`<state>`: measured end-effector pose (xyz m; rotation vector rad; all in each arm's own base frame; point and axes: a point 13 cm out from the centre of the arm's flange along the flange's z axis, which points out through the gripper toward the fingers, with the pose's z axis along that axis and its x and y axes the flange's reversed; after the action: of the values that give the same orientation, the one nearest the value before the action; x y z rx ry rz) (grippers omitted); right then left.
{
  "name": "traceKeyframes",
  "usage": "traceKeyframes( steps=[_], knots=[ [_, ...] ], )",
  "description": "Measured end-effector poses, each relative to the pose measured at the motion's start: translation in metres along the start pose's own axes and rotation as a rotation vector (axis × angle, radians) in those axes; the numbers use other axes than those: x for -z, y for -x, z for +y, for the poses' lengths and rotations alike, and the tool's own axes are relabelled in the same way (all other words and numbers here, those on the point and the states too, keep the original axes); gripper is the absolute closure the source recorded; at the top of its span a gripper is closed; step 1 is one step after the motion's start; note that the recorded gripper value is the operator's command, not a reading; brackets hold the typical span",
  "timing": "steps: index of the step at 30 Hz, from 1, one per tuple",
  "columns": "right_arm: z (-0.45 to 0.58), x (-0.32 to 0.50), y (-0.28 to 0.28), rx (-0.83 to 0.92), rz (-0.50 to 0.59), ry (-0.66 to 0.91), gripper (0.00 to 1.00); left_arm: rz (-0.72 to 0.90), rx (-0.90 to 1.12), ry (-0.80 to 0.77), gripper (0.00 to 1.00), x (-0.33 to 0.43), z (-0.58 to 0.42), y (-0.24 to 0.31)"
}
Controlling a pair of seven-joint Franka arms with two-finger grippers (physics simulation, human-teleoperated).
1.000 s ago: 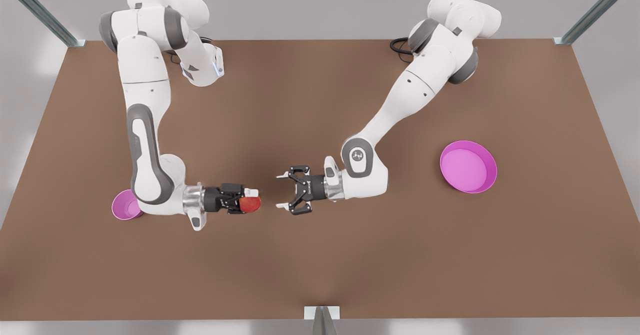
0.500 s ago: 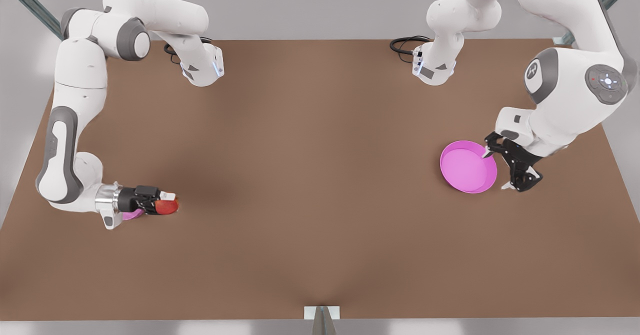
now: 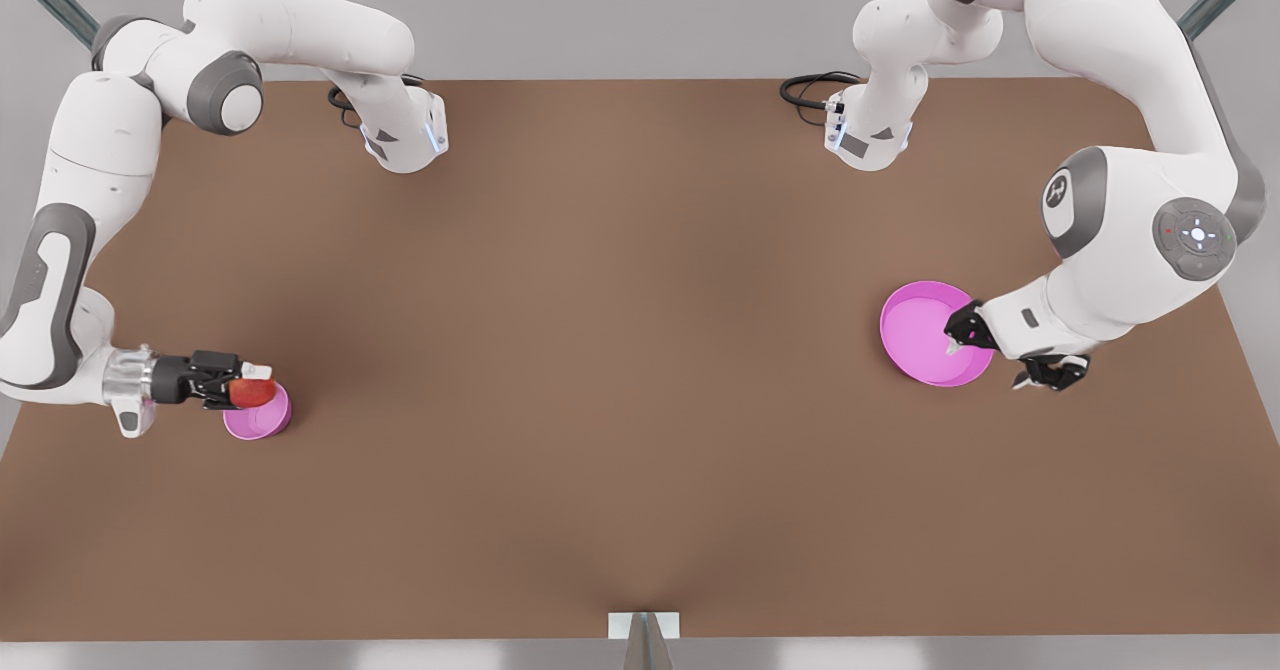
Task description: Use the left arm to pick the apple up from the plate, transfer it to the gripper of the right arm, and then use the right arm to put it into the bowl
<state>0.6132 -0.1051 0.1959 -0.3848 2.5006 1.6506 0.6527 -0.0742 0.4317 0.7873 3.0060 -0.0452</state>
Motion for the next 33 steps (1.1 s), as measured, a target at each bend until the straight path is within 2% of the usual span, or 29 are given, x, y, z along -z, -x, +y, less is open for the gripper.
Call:
traceKeyframes(
  steps=[6, 11, 13, 15, 19, 22, 25, 28, 30, 33],
  knots=[
    [-0.052, 0.007, -0.013, -0.022, 0.021, -0.148, 0.28, -0.021, 0.144, 0.002, 0.0, 0.02, 0.008, -0.011],
    [-0.08, 0.027, -0.02, -0.028, 0.023, -0.256, 0.26, -0.002, 0.201, 0.003, 0.0, 0.034, -0.008, -0.045],
    [-0.087, 0.039, -0.024, -0.031, 0.019, -0.291, 0.09, 0.001, 0.218, 0.002, 0.0, 0.033, -0.009, -0.046],
    [-0.092, 0.05, -0.027, -0.034, 0.017, -0.321, 0.0, 0.003, 0.234, 0.001, 0.0, 0.031, -0.009, -0.046],
    [-0.094, 0.065, -0.027, -0.027, 0.019, -0.363, 0.0, 0.006, 0.262, 0.0, 0.0, 0.028, -0.008, -0.046],
    [-0.078, 0.08, 0.001, 0.036, 0.025, -0.413, 0.0, 0.006, 0.279, 0.0, 0.0, 0.028, -0.008, -0.045],
    [0.023, 0.077, 0.089, 0.248, 0.141, -0.569, 0.0, 0.001, 0.292, 0.003, 0.0, 0.03, -0.008, -0.044],
    [0.18, -0.002, 0.145, 0.478, 0.372, -0.758, 0.0, -0.002, 0.299, 0.008, 0.0, 0.032, -0.009, -0.042],
    [0.241, -0.033, 0.142, 0.527, 0.462, -0.85, 0.0, 0.0, 0.305, 0.008, 0.0, 0.031, -0.008, -0.042],
    [0.271, -0.053, 0.097, 0.491, 0.541, -0.914, 0.0, 0.004, 0.31, 0.007, 0.0, 0.028, -0.009, -0.04]
  ],
)
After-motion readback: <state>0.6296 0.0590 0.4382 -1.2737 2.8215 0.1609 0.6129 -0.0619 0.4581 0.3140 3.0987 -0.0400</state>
